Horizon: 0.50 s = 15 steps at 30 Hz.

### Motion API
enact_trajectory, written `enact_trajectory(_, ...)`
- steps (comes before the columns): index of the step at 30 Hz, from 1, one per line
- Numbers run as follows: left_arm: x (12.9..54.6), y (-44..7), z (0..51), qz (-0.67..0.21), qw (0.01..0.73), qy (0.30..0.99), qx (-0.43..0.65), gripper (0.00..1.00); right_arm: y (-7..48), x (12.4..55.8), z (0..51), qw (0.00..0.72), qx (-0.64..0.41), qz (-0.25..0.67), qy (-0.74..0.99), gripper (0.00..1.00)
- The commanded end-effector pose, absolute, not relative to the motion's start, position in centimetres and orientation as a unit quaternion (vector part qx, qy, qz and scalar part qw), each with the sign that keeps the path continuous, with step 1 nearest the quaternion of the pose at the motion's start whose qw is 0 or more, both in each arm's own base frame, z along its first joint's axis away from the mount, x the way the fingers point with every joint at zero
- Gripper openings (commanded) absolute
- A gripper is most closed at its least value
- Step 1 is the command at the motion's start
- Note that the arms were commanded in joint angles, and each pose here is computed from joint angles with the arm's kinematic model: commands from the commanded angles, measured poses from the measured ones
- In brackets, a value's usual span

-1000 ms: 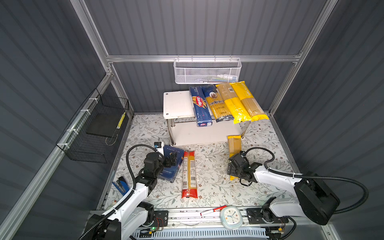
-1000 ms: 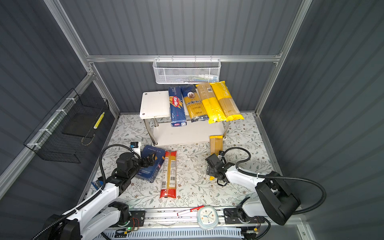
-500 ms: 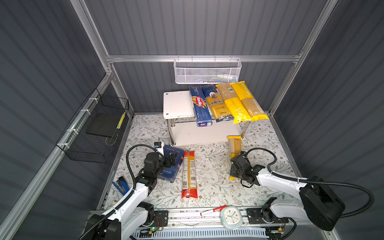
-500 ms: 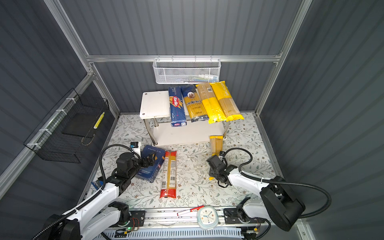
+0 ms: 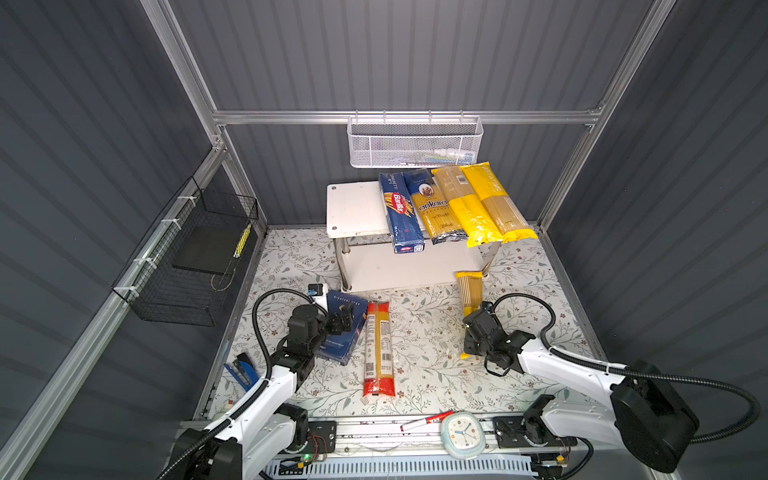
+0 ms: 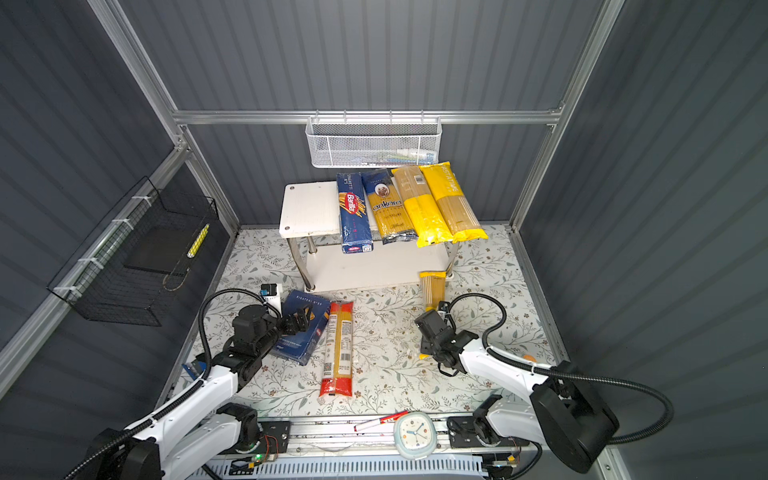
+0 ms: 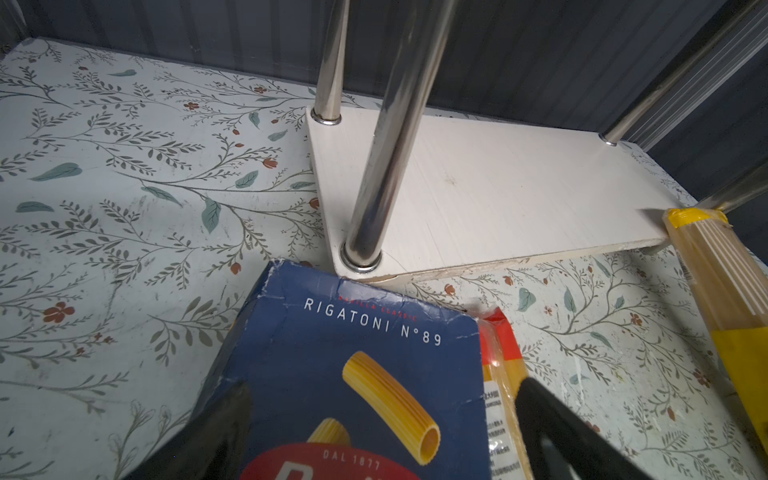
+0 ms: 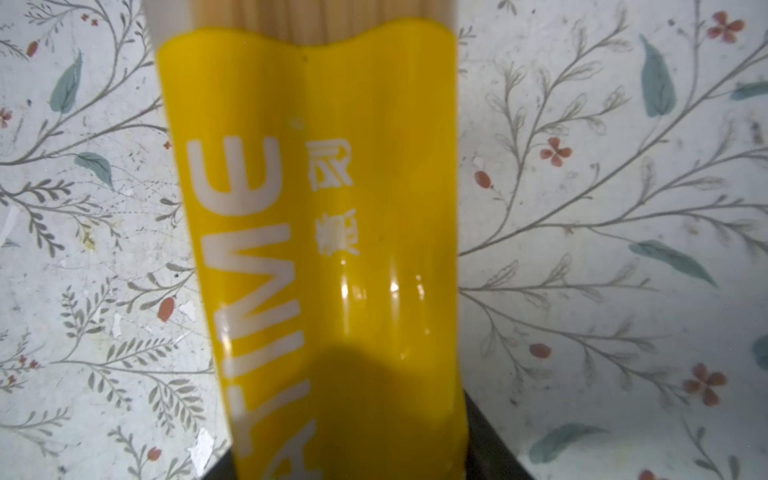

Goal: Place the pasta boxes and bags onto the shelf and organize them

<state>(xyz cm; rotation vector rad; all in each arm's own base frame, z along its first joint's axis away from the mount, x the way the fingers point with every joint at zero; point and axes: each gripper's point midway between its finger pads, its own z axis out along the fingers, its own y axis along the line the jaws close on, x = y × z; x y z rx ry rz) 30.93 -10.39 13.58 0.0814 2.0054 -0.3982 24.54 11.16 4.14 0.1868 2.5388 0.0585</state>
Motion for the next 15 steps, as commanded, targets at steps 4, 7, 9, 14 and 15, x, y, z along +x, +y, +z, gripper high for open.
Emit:
enact_trajectory(4,30.8,-10.5,13.7,-0.172,0.521,0.836,0.034,1.0,11.2,27.9,9.7,0.389,0.092,0.029,0.916,0.03)
enact_trajectory(7,30.7,-10.5,13.7,-0.172,0.521,0.835,0.034,1.0,11.2,28.3,11.3,0.409,0.093,0.036,0.907,0.01)
enact_trajectory(9,30.8,-10.5,13.7,-0.172,0.521,0.835,0.034,1.0,11.2,28.6,12.0,0.419,0.093,0.035,0.903,0.01)
enact_trajectory(14,30.7,-10.5,13.7,-0.172,0.521,0.835,0.034,0.99,11.3,29.6,13.8,0.436,0.084,0.033,0.896,0.01)
enact_trajectory(15,30.7,-10.5,13.8,-0.172,0.522,0.835,0.034,1.0,11.3,29.9,14.1,0.438,0.083,0.033,0.895,0.01)
